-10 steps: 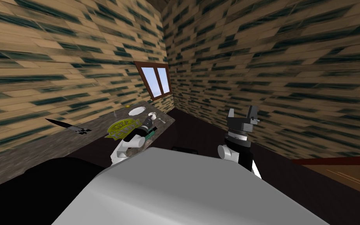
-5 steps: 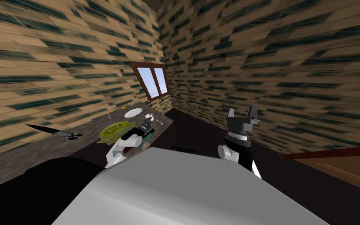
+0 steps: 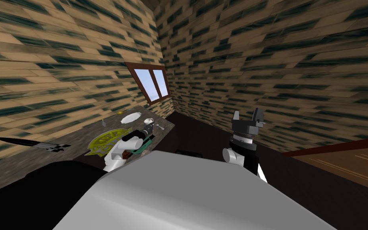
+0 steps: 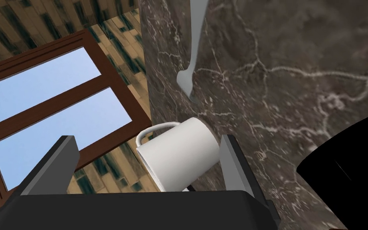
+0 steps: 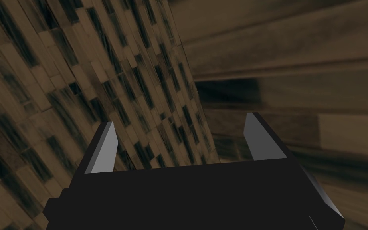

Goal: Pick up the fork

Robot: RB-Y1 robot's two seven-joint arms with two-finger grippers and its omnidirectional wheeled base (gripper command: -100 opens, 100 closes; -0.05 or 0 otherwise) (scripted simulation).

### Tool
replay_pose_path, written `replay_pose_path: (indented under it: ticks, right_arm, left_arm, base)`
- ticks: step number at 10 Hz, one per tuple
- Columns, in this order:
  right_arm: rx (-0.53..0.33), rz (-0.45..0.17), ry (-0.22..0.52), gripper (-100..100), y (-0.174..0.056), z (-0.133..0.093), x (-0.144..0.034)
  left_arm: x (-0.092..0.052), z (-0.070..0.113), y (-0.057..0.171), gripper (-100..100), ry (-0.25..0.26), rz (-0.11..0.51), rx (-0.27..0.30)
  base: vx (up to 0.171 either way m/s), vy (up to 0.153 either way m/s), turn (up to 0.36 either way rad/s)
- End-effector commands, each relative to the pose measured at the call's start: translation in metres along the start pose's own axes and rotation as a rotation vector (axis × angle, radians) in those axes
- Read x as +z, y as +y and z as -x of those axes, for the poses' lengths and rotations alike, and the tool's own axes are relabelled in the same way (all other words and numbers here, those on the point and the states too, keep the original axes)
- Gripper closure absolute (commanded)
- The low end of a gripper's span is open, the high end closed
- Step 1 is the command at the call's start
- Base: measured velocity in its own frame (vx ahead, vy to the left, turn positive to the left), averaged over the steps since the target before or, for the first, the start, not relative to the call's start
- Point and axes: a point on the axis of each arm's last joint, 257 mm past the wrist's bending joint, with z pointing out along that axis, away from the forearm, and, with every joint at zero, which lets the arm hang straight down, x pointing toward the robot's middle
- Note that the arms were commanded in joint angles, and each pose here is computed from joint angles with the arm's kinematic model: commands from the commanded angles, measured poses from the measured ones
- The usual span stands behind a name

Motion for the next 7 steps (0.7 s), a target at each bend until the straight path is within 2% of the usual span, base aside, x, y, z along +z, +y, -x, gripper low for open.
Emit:
replay_pose_path:
  ticks: [1, 4, 7]
  right_arm:
    - [0.0, 0.0, 0.0, 0, 0.0, 0.0, 0.0]
    - [0.0, 0.0, 0.0, 0, 0.0, 0.0, 0.0]
    - [0.0, 0.0, 0.0, 0, 0.0, 0.0, 0.0]
  left_arm:
    - [0.001, 0.001, 0.013, -100, 0.009, 0.051, 0.01]
    - [-0.001, 0.012, 0.034, -100, 0.027, 0.144, 0.044]
    - [-0.006, 0.015, 0.056, -100, 0.047, 0.239, 0.061]
  base:
    - [0.045, -0.011, -0.057]
    - [0.053, -0.009, -0.107]
    - [0.048, -0.015, -0.082]
